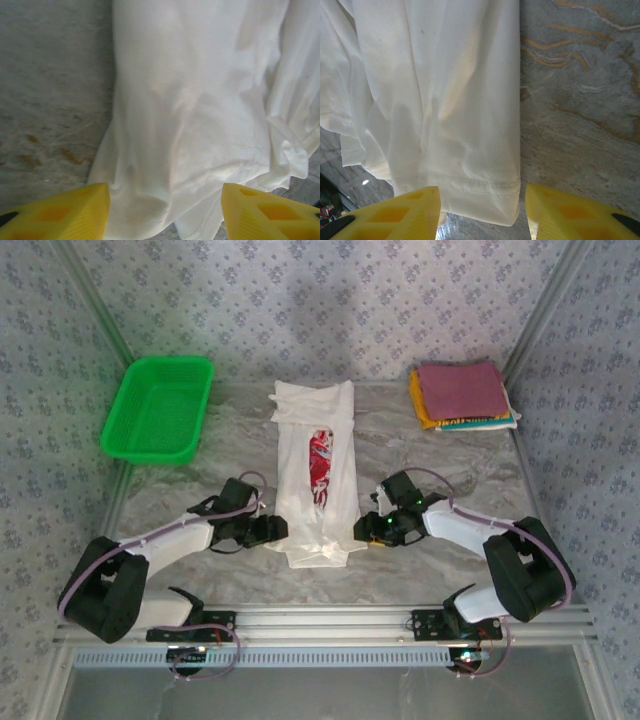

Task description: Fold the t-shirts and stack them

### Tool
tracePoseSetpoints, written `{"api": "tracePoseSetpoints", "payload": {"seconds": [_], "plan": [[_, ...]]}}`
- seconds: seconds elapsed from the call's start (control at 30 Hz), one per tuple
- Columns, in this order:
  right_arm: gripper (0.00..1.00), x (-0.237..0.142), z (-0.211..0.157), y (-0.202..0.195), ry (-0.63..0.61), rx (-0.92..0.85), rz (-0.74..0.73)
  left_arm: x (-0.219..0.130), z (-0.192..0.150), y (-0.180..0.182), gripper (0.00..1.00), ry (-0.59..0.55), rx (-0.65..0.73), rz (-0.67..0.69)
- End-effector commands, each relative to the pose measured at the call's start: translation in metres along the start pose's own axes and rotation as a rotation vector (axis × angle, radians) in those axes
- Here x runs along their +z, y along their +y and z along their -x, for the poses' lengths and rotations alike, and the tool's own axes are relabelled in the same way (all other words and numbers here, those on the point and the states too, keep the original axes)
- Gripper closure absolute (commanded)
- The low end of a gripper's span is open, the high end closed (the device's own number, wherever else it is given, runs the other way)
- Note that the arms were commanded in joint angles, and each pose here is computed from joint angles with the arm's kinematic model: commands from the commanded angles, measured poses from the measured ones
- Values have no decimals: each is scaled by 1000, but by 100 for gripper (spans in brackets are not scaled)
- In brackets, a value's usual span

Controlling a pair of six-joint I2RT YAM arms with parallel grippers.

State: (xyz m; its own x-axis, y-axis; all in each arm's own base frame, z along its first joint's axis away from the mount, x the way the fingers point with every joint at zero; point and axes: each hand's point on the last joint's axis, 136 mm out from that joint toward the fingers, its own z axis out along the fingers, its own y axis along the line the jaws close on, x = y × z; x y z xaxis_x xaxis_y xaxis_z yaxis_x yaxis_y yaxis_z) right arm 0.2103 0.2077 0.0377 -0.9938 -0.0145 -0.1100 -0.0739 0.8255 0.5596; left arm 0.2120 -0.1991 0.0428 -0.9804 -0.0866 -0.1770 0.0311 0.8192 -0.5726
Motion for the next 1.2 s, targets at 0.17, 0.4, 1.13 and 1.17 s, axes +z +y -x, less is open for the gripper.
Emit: {"api": "tracePoseSetpoints", "payload": {"seconds": [0.17,0.4,1.13,1.17], "plan": [[50,5,1,10,-19,-18,16,12,6,-17,50,-33,13,-49],[52,14,0,16,-23,-34,13,24,0,-13,62,-22,-10,-39],[60,25,-3,4,-7,-3,-54,8,-9,23,46,-26,-75,144],[60,26,-3,4,-6,-3,-55,11,-9,21,47,-21,-73,132]]}}
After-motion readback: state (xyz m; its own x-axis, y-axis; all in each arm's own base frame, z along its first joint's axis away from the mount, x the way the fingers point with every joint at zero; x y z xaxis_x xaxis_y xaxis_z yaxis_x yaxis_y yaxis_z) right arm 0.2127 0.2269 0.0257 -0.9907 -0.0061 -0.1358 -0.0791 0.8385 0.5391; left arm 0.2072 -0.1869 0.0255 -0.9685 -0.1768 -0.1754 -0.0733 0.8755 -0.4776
